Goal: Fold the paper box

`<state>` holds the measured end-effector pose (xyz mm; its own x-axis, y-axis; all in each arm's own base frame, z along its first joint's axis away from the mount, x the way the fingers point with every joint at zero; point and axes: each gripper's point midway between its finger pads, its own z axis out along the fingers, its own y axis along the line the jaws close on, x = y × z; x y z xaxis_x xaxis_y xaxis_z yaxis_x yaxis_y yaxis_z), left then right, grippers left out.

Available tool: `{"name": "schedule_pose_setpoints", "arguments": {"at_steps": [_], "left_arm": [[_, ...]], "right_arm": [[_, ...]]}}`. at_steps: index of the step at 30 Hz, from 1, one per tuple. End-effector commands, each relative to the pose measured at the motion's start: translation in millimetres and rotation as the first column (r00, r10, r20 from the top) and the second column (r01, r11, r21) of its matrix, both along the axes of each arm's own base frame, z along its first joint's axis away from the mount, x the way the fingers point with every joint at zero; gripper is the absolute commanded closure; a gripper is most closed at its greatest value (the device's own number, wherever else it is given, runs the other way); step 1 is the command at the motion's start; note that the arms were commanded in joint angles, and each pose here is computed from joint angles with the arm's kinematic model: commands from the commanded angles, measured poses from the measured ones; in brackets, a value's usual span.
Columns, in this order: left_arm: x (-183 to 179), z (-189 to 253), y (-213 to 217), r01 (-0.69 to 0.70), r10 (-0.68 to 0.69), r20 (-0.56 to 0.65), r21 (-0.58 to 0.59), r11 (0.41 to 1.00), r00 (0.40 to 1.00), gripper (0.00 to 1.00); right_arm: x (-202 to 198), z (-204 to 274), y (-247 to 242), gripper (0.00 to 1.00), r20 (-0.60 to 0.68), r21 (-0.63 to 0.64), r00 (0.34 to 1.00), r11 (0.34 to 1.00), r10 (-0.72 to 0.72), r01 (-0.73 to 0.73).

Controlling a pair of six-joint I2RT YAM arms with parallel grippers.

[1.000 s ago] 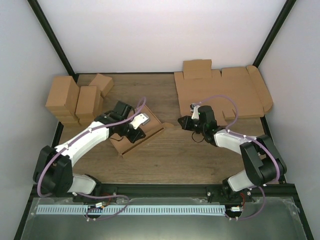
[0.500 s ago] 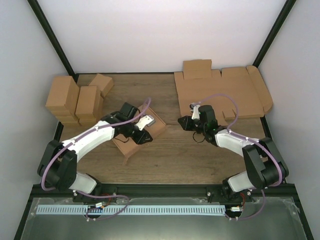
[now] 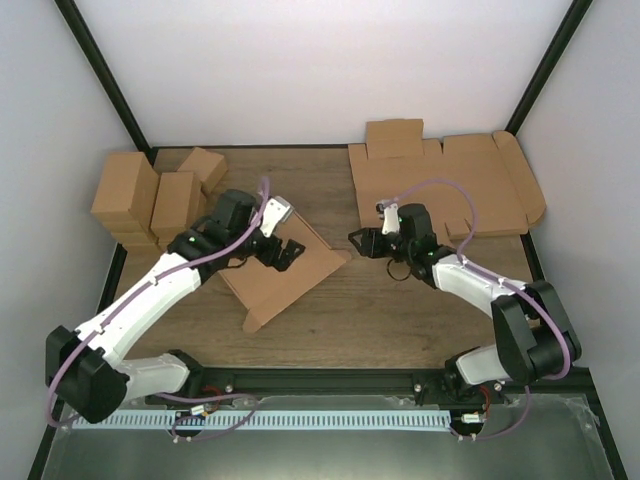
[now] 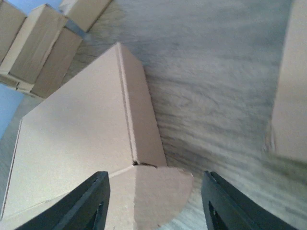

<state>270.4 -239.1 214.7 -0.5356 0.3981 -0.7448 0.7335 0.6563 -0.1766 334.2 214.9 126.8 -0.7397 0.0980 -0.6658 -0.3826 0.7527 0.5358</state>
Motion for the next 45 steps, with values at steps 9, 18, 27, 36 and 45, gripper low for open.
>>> {"name": "schedule_pose_setpoints", "arguments": {"at_steps": [9,18,27,36,45], "left_arm": [[40,-25,103,-0.677,0.681,-0.056,0.082,0.732,0.730,0.00],[8,-57,143,-0.852,0.839,-0.185,0.012,0.523,0.512,0.00],[-11,-89,151,-0.920,0.855,-0.345,-0.075,0.386,0.387,0.00],[-3,-107,108,-0.817,0.725,-0.412,-0.089,0.570,0.551,0.00],[5,-109,73,-0.699,0.588,-0.441,-0.141,0.701,0.679,0.00]], "right_arm": [[19,28,62,0.33,0.033,0.076,0.976,0.974,0.214,-0.215],[19,-2,93,0.22,-0.023,0.078,0.962,0.960,0.272,-0.269],[6,-23,106,0.20,-0.077,0.088,0.944,0.946,0.320,-0.313],[-12,-23,110,0.22,-0.093,0.098,0.930,0.933,0.355,-0.346],[-51,-14,79,0.22,-0.089,0.091,0.943,0.945,0.322,-0.314]]}}
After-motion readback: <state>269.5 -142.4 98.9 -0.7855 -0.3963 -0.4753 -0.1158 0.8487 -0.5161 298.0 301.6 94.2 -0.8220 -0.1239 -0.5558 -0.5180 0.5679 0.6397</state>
